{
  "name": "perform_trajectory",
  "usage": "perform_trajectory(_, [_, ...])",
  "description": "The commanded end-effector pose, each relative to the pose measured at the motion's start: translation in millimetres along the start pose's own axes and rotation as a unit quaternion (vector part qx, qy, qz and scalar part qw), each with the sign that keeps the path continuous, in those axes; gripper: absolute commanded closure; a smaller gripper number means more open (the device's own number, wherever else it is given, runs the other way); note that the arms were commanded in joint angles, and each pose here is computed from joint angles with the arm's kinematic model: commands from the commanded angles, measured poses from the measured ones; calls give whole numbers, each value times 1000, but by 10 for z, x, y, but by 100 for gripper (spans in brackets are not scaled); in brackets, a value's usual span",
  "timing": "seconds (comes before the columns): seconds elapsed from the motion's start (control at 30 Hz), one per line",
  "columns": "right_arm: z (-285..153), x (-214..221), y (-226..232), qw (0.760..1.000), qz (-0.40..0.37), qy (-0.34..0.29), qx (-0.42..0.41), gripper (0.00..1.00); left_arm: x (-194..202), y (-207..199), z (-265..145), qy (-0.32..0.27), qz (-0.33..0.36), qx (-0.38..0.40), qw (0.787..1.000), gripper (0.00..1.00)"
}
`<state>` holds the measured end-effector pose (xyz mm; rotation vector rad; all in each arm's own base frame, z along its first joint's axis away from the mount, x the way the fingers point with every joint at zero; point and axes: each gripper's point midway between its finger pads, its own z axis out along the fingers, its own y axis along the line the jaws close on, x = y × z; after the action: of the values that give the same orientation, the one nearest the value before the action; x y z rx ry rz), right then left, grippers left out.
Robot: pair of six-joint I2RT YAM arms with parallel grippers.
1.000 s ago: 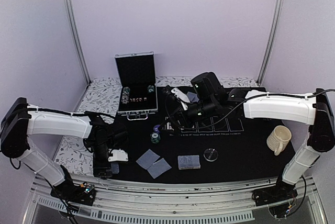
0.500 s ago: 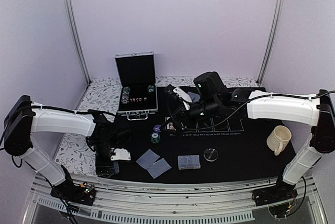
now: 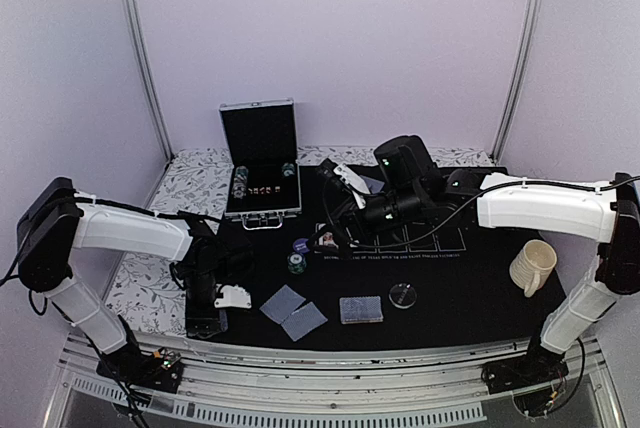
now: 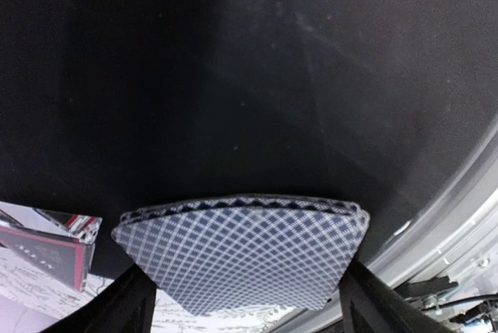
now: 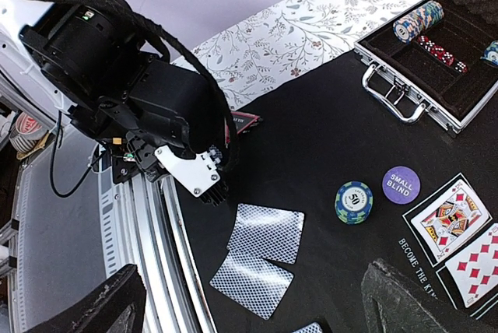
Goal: Distribute texas hold em gaming equipment
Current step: Pick up the face-down deck piles from the poker table mat.
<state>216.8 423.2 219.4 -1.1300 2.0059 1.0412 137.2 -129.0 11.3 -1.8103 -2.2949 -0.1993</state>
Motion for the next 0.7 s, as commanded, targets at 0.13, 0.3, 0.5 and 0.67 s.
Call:
perform_trajectory(0.13, [-95, -92, 83, 1000, -11, -21, -8, 1, -75, 84, 53, -10, 5, -14, 1000, 28])
perform_trajectory(0.3, [-121, -101, 82, 1000, -13, -24, -5, 1, -129, 57, 33, -26, 2, -11, 1000, 24])
perform_trajectory(0.5, [-121, -117, 84, 1000, -15, -26, -5, 1, -102, -50, 94, -27, 10, 9, 1000, 19])
perform_trajectory(0.67, [-145, -142, 70, 999, -16, -32, 2, 1, -176, -109, 118, -42, 19, 16, 999, 20])
